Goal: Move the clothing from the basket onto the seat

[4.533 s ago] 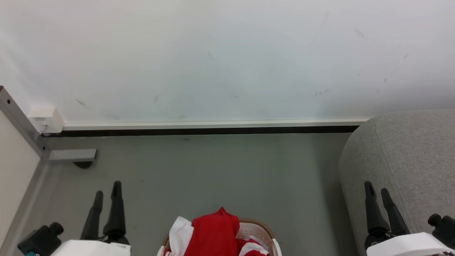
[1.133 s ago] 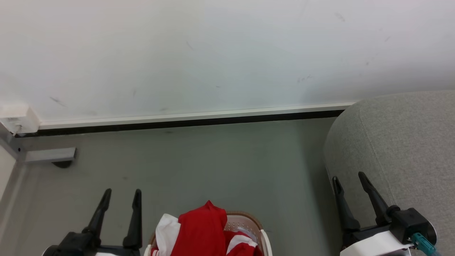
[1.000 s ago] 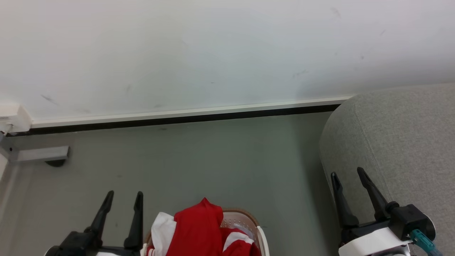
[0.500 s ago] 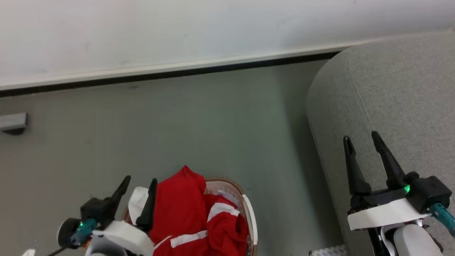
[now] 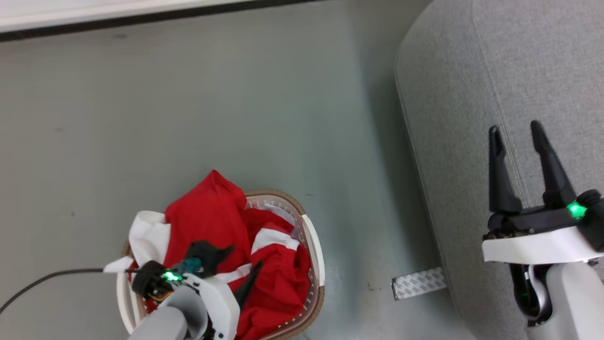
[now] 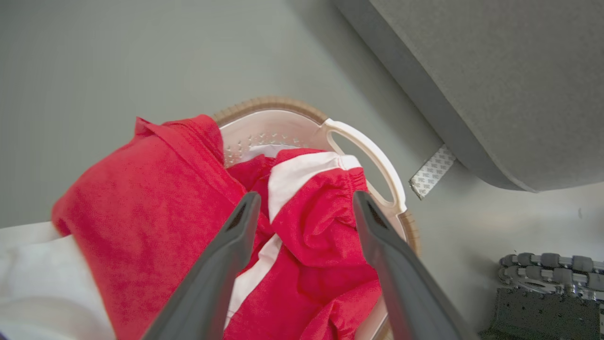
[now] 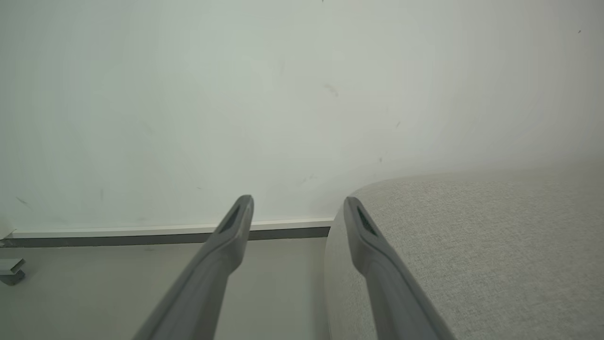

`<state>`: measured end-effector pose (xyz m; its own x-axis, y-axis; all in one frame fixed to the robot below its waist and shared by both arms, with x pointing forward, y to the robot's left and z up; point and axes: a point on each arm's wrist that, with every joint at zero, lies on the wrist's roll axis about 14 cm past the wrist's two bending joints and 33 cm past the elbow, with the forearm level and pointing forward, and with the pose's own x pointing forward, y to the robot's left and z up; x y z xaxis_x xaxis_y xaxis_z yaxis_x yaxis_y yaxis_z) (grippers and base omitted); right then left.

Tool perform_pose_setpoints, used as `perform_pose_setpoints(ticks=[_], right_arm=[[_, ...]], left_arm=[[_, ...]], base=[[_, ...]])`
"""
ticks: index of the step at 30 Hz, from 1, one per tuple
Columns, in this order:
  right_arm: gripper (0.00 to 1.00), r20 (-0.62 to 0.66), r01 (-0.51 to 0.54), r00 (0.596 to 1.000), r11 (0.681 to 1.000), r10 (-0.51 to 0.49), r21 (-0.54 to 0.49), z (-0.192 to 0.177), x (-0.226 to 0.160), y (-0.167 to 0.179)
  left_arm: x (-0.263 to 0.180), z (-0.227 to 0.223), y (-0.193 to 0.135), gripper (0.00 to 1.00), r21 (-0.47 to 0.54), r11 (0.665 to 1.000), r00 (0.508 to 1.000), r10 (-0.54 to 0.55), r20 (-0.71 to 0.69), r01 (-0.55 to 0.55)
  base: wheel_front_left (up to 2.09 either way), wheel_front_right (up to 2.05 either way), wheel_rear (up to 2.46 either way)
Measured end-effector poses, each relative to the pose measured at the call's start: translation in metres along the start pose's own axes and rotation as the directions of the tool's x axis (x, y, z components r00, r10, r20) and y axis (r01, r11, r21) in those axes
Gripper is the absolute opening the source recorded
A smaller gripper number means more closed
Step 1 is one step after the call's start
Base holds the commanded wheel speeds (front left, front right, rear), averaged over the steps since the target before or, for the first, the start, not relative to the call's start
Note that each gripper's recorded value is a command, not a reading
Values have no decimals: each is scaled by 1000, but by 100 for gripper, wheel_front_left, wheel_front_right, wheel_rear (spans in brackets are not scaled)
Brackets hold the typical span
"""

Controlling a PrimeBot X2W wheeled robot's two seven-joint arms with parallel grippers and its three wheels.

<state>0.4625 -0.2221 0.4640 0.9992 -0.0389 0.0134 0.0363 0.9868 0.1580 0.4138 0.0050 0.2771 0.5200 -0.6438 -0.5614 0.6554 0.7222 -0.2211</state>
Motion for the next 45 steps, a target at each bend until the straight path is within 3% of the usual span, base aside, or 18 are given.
perform_pose_setpoints(ticks=[6, 19, 29, 38, 44, 45], right_arm=[[100, 25, 53, 998, 998, -52, -35, 5, 8, -22], [100, -60, 88, 994, 994, -91, -57, -38, 16, -38], [100, -115, 107, 987, 993, -112, -46, -64, 17, -46], [100, -142, 101, 984, 994, -105, -34, -78, 20, -45], [100, -144, 91, 985, 996, -93, -22, -83, 24, -41], [100, -137, 92, 986, 996, -94, -16, -81, 25, -41]], left_arm=[[19, -43, -15, 100, 11, 994, 976, -109, -188, 113], [50, -122, 0, 100, 36, 978, 871, -164, -463, 203], [58, -169, -16, 100, 33, 951, 779, -233, -583, 309], [68, -189, -4, 100, 36, 955, 734, -201, -649, 293], [73, -191, -4, 100, 28, 957, 737, -204, -644, 289], [73, -192, -3, 91, 25, 958, 737, -202, -645, 284]], base=[[0, 0, 0], [0, 0, 0], [0, 0, 0], [0, 0, 0], [0, 0, 0], [0, 0, 0]])
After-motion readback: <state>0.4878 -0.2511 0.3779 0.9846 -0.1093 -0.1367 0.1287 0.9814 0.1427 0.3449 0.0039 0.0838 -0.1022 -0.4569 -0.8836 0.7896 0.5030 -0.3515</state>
